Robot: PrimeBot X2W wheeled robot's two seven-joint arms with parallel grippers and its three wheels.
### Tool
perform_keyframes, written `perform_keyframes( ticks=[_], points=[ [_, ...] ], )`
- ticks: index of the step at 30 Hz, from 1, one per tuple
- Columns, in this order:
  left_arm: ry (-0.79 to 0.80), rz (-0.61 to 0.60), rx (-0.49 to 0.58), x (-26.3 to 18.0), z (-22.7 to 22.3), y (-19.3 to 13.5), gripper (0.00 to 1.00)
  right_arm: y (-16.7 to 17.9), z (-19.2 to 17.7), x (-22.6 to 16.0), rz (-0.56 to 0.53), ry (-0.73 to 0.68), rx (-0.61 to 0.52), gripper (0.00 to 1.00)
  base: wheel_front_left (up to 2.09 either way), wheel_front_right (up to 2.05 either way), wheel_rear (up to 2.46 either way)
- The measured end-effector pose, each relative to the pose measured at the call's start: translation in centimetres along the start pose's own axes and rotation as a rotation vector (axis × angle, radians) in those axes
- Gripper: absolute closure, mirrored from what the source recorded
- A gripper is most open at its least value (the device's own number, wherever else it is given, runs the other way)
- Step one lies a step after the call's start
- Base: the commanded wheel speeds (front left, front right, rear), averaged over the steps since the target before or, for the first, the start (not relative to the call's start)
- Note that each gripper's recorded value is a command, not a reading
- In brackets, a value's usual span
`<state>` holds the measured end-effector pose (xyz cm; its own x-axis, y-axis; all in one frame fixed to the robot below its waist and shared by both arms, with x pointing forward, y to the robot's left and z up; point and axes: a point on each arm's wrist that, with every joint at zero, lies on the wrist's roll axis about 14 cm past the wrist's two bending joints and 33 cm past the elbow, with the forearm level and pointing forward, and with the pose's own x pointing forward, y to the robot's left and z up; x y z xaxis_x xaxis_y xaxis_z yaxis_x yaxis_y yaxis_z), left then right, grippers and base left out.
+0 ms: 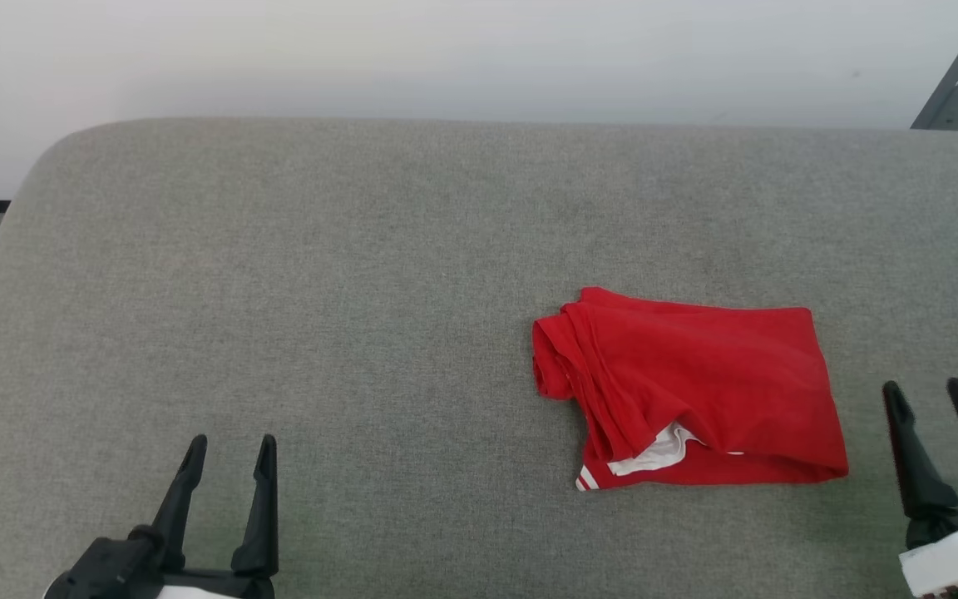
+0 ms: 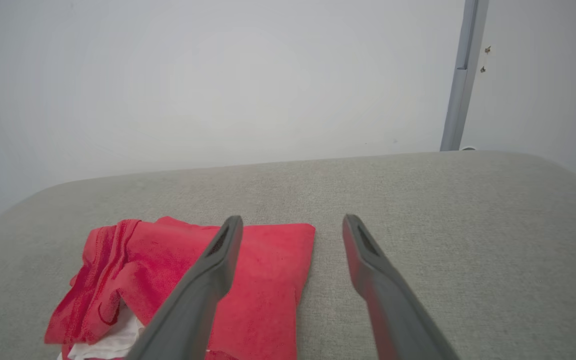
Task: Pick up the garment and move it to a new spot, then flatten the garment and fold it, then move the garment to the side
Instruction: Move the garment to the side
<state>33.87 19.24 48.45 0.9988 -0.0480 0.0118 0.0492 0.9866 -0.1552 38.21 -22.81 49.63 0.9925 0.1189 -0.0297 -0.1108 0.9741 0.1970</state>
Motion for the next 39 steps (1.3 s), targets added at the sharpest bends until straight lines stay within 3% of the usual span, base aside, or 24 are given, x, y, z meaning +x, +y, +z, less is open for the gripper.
perform_keyframes(
  ticks=[8,15,23,31,32,33,34,39],
  points=[
    [-0.002,-0.03,-0.004,2.0,-0.1,-0.9,0.0,0.5,-0.9,3.2,0.074,0.194,-0.096,0.0,0.0,0.0,0.0],
    [0.012,-0.077,-0.012,5.1,-1.1,-2.2,0.0,-0.4,-4.8,5.2,0.134,0.598,-0.196,0.0,0.0,0.0,0.0],
    [0.05,-0.108,-0.023,7.4,-2.9,-3.2,0.0,-0.3,-9.5,5.4,0.164,0.943,-0.164,0.0,0.0,0.0,0.0],
    [0.084,-0.114,-0.009,9.2,-4.5,-2.7,0.0,0.2,-13.2,5.9,0.189,1.107,-0.131,0.0,0.0,0.0,0.0],
    [0.09,-0.112,-0.007,9.3,-4.7,-2.5,0.0,0.2,-13.4,6.0,0.193,1.111,-0.131,0.34,0.0,0.0,0.0],
    [0.096,-0.109,-0.004,9.4,-5.0,-2.4,0.0,0.4,-13.6,6.2,0.199,1.11,-0.13,0.6,0.0,0.0,0.0],
    [0.103,-0.108,-0.003,9.5,-5.3,-2.3,0.0,0.5,-13.7,6.5,0.201,1.106,-0.123,1.0,0.0,0.0,0.0],
    [0.11,-0.126,-0.002,10.2,-5.8,-2.6,0.0,0.7,-13.4,7.1,0.185,1.038,-0.071,1.0,0.0,0.0,0.0]
  ],
)
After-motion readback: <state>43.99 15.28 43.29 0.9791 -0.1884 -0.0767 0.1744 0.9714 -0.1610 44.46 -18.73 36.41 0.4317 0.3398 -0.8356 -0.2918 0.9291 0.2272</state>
